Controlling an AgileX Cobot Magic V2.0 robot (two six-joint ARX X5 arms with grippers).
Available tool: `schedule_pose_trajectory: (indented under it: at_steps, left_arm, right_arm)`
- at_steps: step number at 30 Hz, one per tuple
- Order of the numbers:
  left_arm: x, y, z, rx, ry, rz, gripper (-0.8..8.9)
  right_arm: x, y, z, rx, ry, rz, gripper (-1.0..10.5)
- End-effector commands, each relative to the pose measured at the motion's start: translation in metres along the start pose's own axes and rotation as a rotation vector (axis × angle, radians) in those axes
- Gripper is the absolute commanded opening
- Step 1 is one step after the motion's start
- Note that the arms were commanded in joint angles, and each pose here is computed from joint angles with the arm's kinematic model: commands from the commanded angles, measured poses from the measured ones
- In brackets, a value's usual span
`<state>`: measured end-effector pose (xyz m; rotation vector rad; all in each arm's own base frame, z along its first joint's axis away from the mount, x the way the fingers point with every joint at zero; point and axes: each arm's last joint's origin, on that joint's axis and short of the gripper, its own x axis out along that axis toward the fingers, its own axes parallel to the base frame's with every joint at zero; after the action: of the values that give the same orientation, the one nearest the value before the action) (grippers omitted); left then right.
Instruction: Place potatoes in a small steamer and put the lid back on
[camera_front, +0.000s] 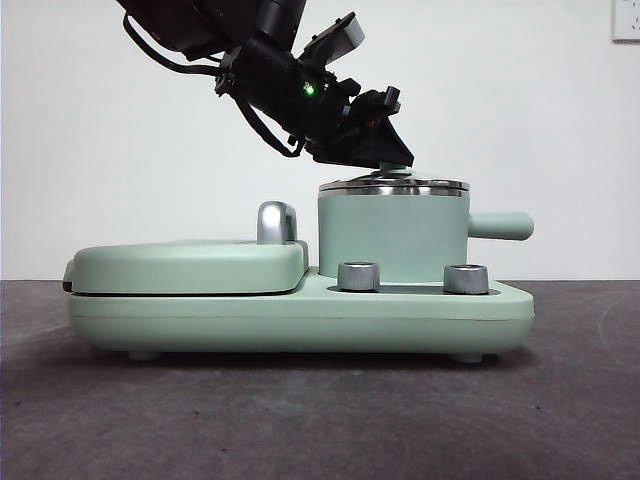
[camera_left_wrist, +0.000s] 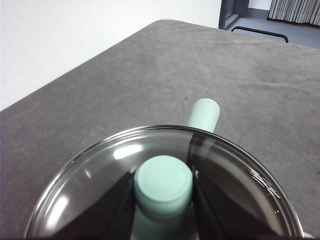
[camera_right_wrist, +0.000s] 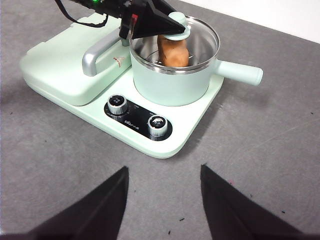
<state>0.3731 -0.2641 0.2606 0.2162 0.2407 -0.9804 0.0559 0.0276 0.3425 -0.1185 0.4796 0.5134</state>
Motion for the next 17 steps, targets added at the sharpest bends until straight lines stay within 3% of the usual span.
schedule_pose_trajectory:
  at_steps: [1,9,17]
  left_arm:
    - [0.007,-0.003,0.005,0.015,-0.024,-0.014,2.71]
    - [-0.005,-0.004,0.019,-0.009,-0.054,-0.005,3.43]
    - [-0.057,-0.002,0.059,-0.222,-0.069,0.023,3.42]
  right_arm:
    - [0.0,0.0,0.002,0.012,-0.007,0.003,2.2]
    - [0.0,0.0,0.002,0.011,-0.008,0.003,2.2]
    - [0.0,0.0,0.003,0.01,-0.015,0.003,2.2]
